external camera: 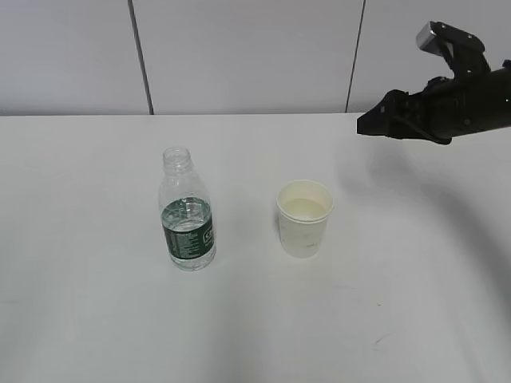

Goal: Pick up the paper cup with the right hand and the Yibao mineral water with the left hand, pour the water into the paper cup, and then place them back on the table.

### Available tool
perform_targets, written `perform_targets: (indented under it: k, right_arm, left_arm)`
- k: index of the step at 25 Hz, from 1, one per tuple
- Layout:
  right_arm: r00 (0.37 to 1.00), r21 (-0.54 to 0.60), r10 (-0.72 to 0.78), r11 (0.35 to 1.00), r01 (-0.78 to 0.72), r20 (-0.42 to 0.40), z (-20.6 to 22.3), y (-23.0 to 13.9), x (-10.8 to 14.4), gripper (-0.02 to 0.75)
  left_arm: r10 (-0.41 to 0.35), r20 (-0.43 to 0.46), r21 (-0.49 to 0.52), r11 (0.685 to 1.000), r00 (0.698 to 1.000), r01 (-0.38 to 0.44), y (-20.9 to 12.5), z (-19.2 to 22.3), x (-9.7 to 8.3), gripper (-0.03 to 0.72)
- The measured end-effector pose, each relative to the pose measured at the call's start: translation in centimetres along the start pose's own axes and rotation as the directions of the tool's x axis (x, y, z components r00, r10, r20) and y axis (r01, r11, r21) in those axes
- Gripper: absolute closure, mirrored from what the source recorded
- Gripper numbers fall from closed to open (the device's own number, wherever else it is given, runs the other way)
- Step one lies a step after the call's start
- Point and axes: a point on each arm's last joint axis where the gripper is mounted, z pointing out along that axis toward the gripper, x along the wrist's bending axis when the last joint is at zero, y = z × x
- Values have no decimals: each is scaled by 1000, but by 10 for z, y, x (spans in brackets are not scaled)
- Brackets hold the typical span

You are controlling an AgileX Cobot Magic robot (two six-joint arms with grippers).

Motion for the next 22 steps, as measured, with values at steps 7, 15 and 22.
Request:
perform_targets:
  k: [7,15,22]
  right_arm:
    - [1000,2,-1,1000,1,-7,0,0,0,169]
    - [1000,2,-1,1000,1,-7,0,0,0,168]
    - [1000,2,-11,1000,11,-7,0,0,0,169]
  left_arm:
    - [0,0,0,1000,1000,0,0,0,0,239]
    - [0,0,0,1000,1000,0,0,0,0,239]
    - [0,0,0,1000,1000,0,0,0,0,239]
